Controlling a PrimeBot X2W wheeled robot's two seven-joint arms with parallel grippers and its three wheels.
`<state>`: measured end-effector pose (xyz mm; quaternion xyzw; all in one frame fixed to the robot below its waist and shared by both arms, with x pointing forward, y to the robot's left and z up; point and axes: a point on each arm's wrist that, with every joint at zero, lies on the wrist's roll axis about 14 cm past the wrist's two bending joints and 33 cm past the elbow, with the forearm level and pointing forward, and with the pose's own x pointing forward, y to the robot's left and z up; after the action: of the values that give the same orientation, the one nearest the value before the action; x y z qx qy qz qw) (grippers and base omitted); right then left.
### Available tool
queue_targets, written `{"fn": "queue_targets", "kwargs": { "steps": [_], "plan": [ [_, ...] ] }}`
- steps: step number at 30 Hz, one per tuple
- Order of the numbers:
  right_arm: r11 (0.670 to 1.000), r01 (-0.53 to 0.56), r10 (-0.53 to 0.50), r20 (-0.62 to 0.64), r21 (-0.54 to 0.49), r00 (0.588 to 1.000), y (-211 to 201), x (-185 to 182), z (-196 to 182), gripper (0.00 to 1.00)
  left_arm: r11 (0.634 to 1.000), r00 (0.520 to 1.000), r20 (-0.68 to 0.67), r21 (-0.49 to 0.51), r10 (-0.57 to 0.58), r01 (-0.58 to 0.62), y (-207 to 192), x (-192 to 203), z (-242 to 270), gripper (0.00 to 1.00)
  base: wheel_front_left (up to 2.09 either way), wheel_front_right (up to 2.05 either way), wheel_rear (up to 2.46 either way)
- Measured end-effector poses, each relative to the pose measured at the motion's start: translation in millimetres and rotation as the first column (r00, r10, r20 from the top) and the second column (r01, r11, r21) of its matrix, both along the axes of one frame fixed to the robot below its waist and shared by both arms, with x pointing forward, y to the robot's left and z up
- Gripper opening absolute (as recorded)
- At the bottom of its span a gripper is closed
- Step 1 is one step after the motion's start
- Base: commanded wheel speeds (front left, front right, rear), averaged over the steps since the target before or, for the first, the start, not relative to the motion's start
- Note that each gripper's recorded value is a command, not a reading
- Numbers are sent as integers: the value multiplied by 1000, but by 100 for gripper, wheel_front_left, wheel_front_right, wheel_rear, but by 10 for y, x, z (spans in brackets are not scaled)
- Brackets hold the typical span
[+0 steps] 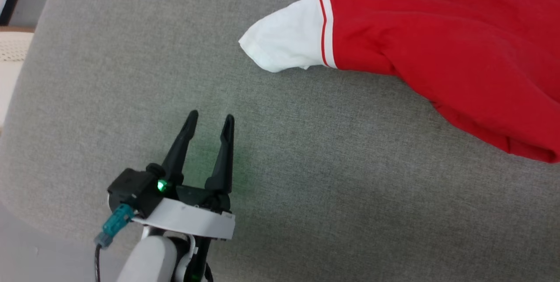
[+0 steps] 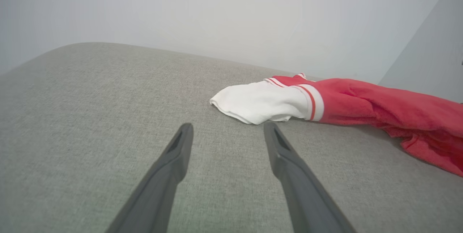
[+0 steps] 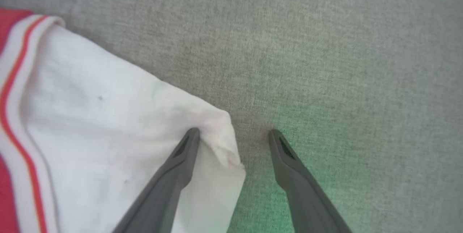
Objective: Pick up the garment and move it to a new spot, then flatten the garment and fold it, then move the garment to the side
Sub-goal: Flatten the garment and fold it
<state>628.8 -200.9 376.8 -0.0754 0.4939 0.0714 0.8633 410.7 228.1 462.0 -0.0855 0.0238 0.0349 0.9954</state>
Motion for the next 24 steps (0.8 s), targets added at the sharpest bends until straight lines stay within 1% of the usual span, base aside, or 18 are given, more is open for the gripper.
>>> {"fn": "queue_targets", "kwargs": {
  "steps": [3, 4, 5, 6, 9, 12, 13, 14, 16, 18, 20, 22, 23, 24],
  "plan": [
    [1000, -1, 1, -16, 8, 1000, 42, 38, -55, 100, 1000, 1000, 6, 5, -9, 9, 0, 59, 0, 100, 0, 0, 0],
    [1000, -1, 1, -22, 10, 1000, 49, 36, -67, 41, 1000, 1000, 11, 8, -12, 12, 6, 87, 9, 100, 0, 0, 0],
    [1000, 0, 1, -23, 14, 1000, 51, 41, -62, 23, 1000, 1000, 17, 17, -25, 25, 2, 128, 25, 100, 0, 0, 0],
    [1000, 0, 0, -22, 16, 1000, 46, 41, -63, 0, 999, 999, 26, 34, -40, 39, 2, 182, 57, 100, 0, 0, 0],
    [1000, -14, 14, -17, 22, 1000, 102, 47, -64, 0, 996, 994, 74, 57, -79, 75, 27, 426, 267, 100, 0, 0, 0],
    [999, -24, 24, -10, 40, 1000, 167, 41, -75, 0, 983, 991, 46, 137, -128, 120, 115, 698, 418, 100, 0, 0, 0],
    [999, -26, 26, -5, 39, 1000, 166, 43, -74, 0, 985, 990, 48, 122, -132, 125, 134, 804, 486, 100, 0, 0, 0],
    [999, -27, 27, -2, 41, 1000, 169, 42, -75, 0, 985, 990, 26, 106, -140, 136, 136, 910, 508, 100, 0, 0, 0],
    [999, -27, 27, 2, 43, 1000, 171, 50, -61, 0, 980, 986, -42, 109, -162, 166, 155, 1086, 499, 100, 0, 0, 0],
    [999, -26, 26, 2, 43, 1000, 164, 47, -63, 0, 984, 973, -159, 44, -166, 175, 201, 1216, 357, 100, 0, 0, 0],
    [999, -30, 30, 3, 41, 1000, 168, 48, -63, 0, 982, 934, -306, -20, -184, 187, 199, 1260, 127, 100, 0, 0, 0],
    [999, -32, 32, 3, 42, 999, 170, 51, -66, 0, 975, 863, -459, -36, -211, 219, 187, 1251, -83, 100, 0, 0, 0],
    [999, -33, 33, 2, 41, 999, 168, 51, -70, 0, 971, 831, -510, -43, -222, 233, 178, 1245, -141, 100, 0, 0, 0],
    [999, -34, 34, 1, 41, 999, 168, 56, -75, 0, 970, 812, -537, -63, -230, 233, 182, 1261, -166, 100, 0, 0, 0]
  ]
}}
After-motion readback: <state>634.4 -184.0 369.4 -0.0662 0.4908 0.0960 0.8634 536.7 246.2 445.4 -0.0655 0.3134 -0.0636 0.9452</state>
